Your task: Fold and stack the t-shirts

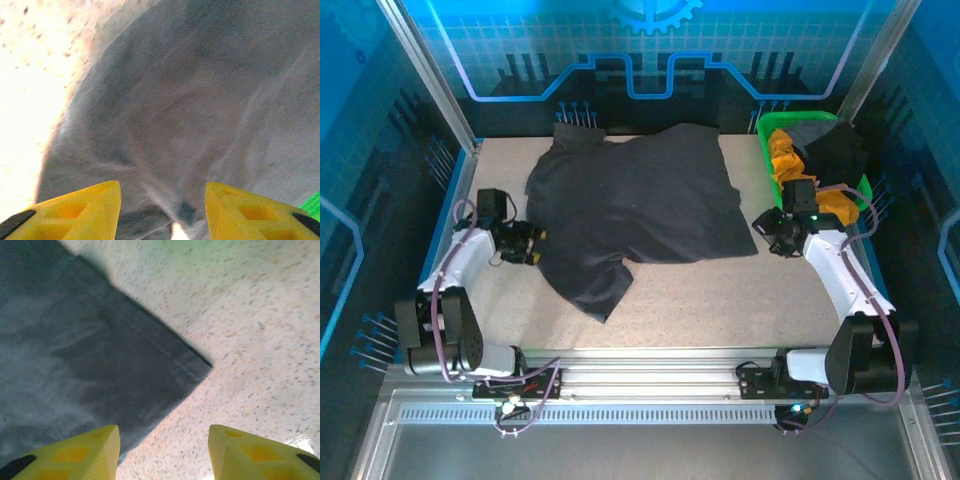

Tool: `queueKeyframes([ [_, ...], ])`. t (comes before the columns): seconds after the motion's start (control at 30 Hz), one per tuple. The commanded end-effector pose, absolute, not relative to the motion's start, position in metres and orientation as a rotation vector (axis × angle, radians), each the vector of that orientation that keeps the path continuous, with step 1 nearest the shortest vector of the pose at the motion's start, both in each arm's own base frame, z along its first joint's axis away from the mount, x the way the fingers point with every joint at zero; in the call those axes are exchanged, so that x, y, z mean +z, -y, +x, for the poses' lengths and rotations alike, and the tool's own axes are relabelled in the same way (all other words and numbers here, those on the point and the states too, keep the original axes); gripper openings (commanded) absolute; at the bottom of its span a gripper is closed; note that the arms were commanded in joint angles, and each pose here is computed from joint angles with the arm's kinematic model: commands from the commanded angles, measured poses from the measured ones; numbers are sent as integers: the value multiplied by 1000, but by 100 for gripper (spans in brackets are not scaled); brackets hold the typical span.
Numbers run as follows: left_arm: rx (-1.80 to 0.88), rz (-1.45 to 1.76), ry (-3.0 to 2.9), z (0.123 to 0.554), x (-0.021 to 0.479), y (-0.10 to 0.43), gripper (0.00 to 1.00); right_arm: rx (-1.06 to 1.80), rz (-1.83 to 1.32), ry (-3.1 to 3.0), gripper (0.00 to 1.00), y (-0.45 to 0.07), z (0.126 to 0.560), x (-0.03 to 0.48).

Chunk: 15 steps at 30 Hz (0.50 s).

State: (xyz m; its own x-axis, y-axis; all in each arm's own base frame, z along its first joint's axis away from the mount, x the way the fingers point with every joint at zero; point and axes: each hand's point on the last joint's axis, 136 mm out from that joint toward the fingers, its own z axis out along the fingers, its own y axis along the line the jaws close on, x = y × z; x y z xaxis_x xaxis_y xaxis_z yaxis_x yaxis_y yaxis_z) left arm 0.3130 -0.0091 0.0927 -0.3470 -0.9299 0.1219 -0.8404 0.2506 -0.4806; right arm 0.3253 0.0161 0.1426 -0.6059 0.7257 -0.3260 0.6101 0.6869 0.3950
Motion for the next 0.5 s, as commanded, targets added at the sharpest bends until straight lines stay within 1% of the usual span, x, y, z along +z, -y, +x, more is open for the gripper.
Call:
queueKeyframes([
  [0.0,-726,-1589,-2363,306,91,20,45,268,912,-2485,48,-24,318,138],
  [0.07,-735,-1577,-2386,309,87,28,41,297,870,-2504,41,-35,323,131],
  [0.17,-725,-1551,-2464,314,79,47,35,306,803,-2567,36,-51,334,113],
  [0.23,-665,-1574,-2537,307,70,55,29,291,792,-2634,33,-58,338,95],
  [0.3,-546,-1634,-2595,288,61,53,22,282,805,-2680,31,-60,340,80],
  [0.33,-497,-1650,-2605,280,60,49,21,286,810,-2690,32,-61,342,74],
  [0.4,-389,-1665,-2585,262,60,36,26,284,814,-2713,32,-62,345,64],
  [0.47,-383,-1658,-2570,253,59,33,28,265,807,-2737,32,-62,348,58],
])
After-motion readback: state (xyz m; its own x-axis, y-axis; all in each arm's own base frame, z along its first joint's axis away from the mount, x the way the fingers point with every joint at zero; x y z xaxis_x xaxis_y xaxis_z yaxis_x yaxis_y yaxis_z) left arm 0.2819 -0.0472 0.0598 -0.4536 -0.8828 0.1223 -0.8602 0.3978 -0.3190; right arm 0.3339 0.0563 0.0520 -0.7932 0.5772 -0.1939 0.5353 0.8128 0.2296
